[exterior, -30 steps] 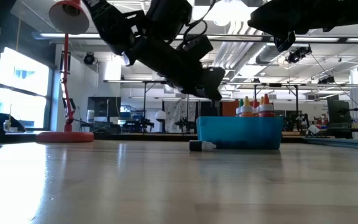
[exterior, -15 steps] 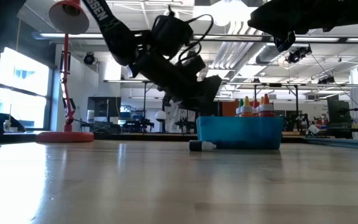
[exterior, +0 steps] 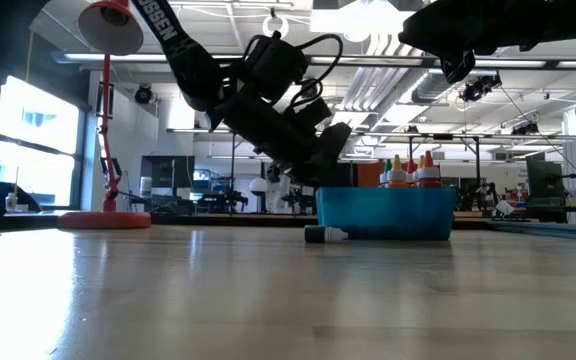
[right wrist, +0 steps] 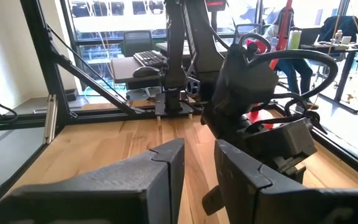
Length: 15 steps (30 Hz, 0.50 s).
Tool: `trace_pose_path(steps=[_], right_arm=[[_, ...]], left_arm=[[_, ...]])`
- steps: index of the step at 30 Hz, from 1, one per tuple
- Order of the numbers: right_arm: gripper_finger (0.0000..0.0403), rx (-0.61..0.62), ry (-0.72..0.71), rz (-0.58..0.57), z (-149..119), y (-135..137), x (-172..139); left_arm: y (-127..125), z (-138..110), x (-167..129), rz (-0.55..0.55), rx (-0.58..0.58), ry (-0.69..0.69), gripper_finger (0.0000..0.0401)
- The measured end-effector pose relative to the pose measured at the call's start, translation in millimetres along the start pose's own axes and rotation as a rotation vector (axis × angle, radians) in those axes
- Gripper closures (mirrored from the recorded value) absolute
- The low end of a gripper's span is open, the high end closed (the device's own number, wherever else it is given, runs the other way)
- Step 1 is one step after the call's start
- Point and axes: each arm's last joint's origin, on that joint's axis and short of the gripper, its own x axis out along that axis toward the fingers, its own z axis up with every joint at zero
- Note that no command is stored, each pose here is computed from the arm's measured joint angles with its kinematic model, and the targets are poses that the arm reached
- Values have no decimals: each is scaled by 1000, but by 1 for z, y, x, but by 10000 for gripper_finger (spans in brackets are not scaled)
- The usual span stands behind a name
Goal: Pick & Place food coloring
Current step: Put the small black food coloring bottle into the blue bin, then put the small white food coloring bottle into the blue bin
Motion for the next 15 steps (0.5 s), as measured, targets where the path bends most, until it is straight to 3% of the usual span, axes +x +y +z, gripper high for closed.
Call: trace_pose_path(steps=[8,15], right_arm=[[320,0,0,0,0,0,0],[320,0,0,0,0,0,0]], left_arm=[[-2,1,0,-46,34,19,322],[-6,19,3,-53,110,81,263]])
